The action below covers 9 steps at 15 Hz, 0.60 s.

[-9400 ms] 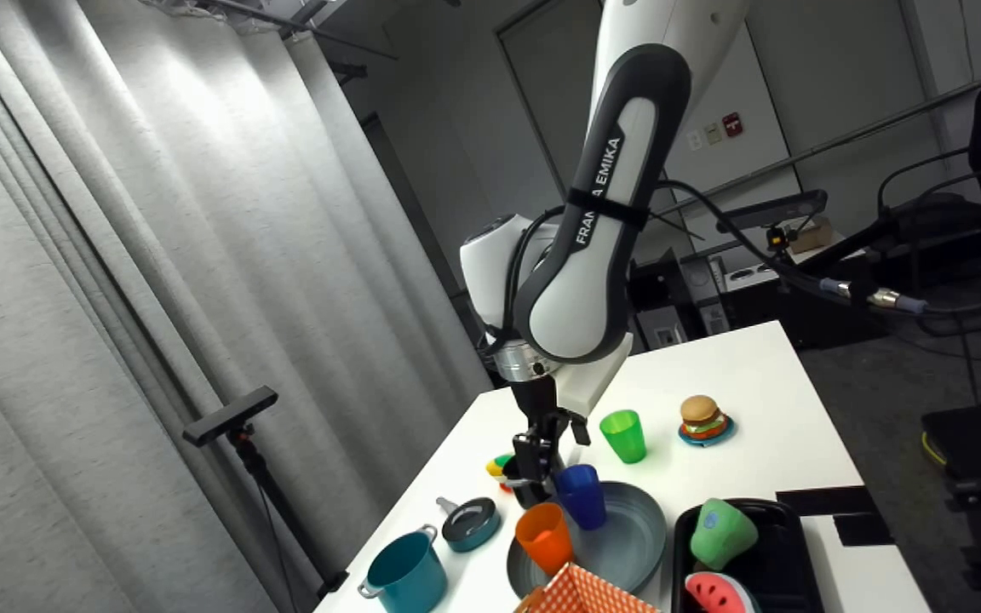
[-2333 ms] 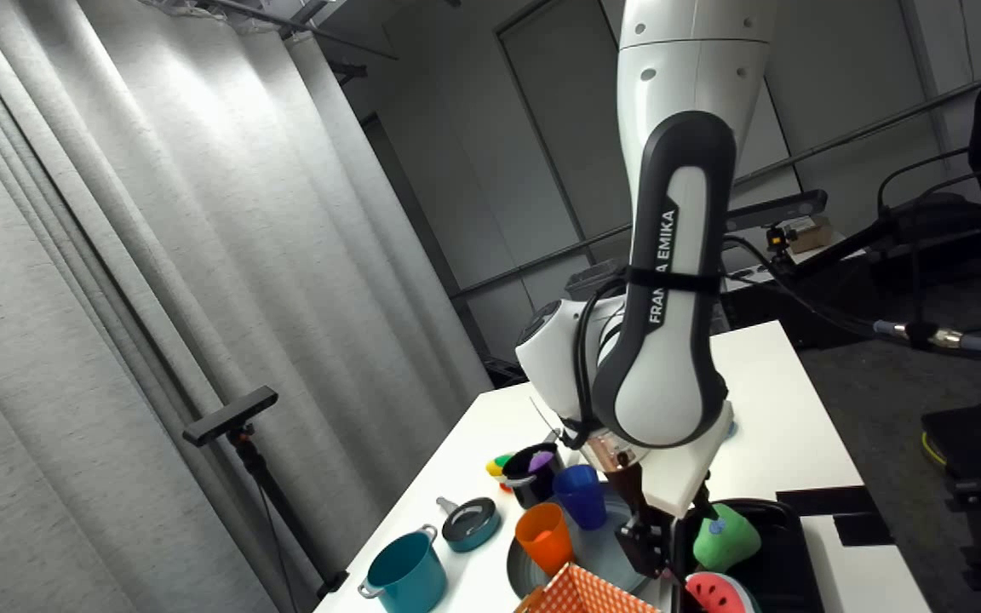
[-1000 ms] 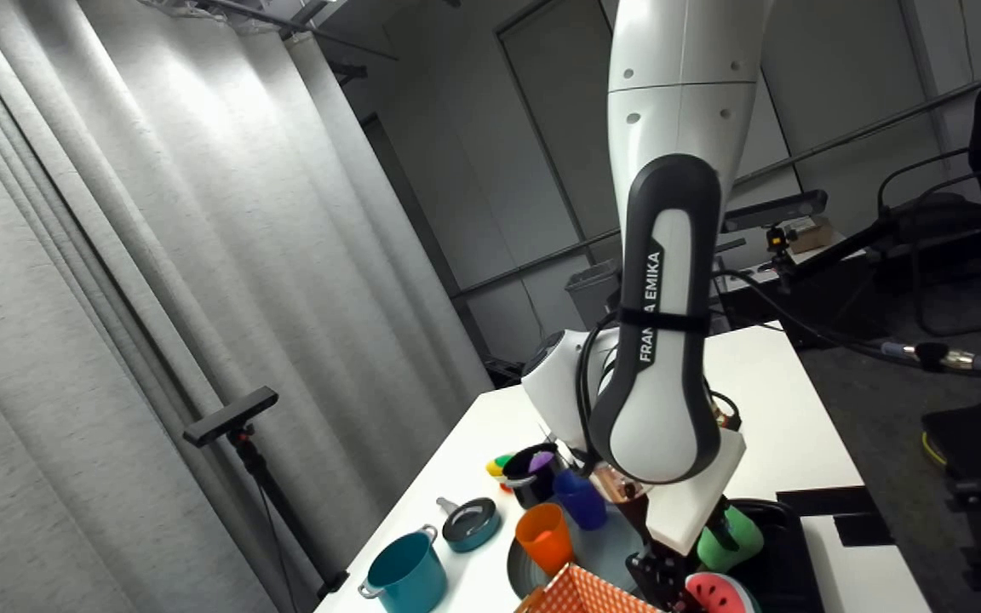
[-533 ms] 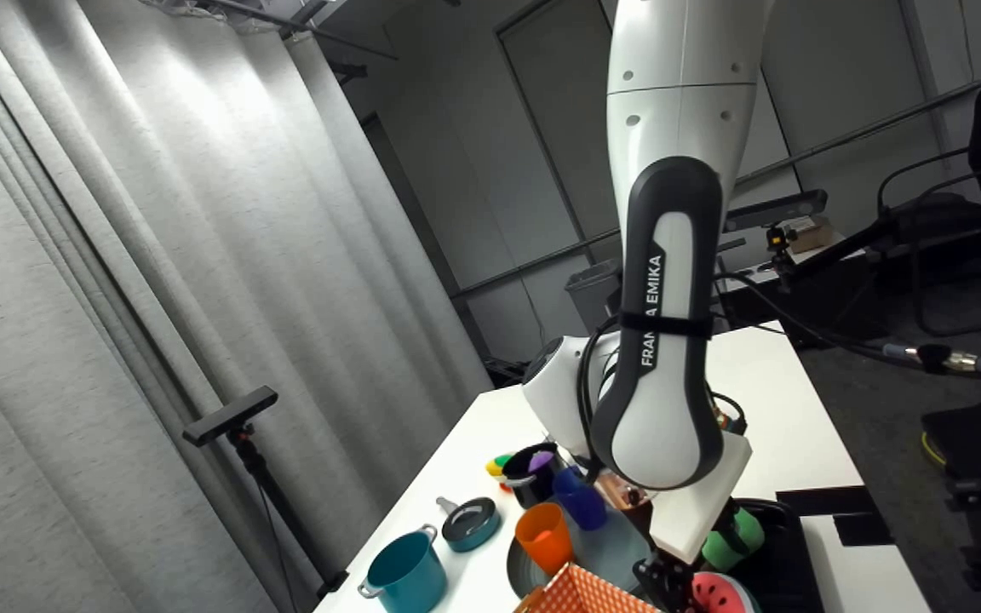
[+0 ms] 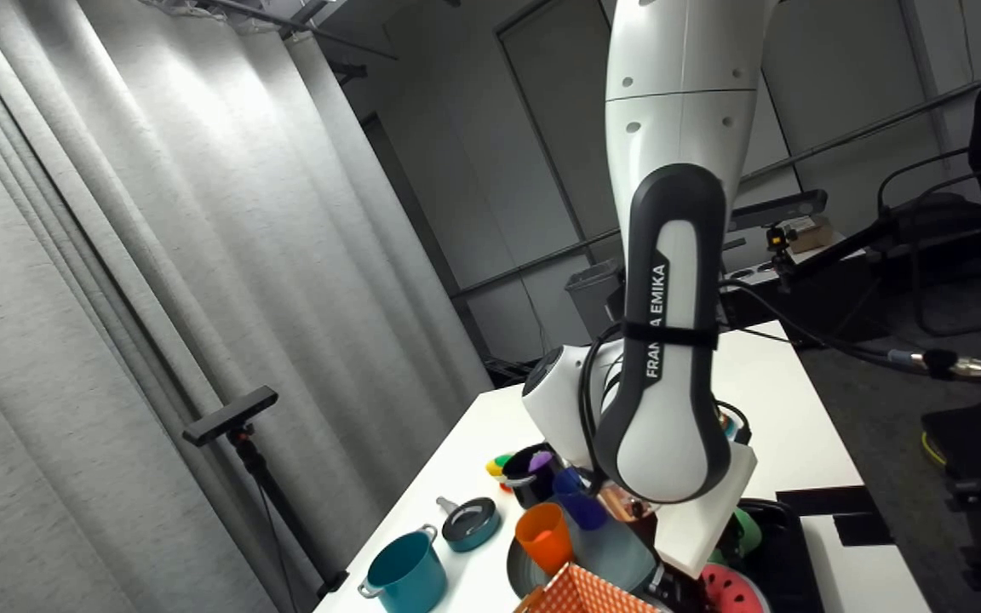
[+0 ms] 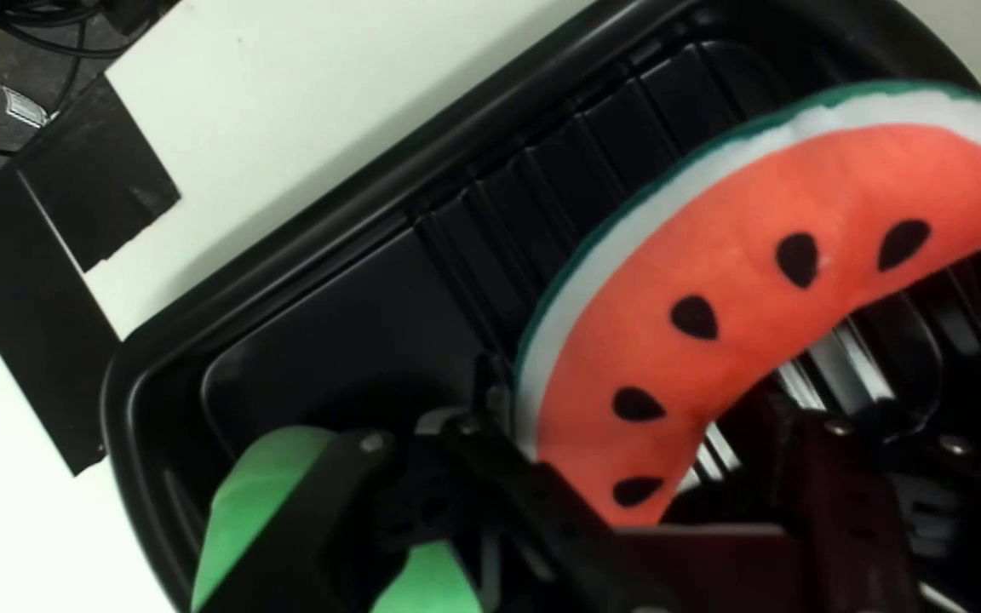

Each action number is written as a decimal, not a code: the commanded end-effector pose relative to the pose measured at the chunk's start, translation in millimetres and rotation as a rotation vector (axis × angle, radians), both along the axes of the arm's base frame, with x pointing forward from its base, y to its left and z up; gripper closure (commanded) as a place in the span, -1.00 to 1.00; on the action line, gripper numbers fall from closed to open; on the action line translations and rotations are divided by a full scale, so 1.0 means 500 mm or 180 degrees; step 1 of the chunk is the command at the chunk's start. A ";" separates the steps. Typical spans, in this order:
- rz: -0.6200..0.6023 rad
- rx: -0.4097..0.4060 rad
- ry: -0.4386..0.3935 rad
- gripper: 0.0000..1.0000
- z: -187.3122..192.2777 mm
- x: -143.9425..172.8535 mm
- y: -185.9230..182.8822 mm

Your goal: Put the pear plush toy on the oven tray

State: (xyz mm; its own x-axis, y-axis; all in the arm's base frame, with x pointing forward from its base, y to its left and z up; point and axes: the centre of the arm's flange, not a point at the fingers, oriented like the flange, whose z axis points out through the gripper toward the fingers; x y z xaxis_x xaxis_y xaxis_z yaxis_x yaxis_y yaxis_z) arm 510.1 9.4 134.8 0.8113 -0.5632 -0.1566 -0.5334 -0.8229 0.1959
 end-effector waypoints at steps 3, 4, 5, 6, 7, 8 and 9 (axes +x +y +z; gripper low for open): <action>-0.0086 -0.0040 0.0052 0.60 -0.001 0.016 0.007; -0.0087 -0.0041 0.0043 0.72 0.002 0.015 0.007; -0.0085 -0.0042 0.0031 0.88 0.010 0.013 0.009; -0.0084 -0.0044 0.0022 0.96 0.017 0.010 0.010; -0.0083 -0.0052 0.0008 0.98 0.025 0.007 0.012; -0.0089 -0.0060 -0.0013 0.97 0.035 0.004 0.014; -0.0093 -0.0069 -0.0034 0.93 0.046 0.001 0.016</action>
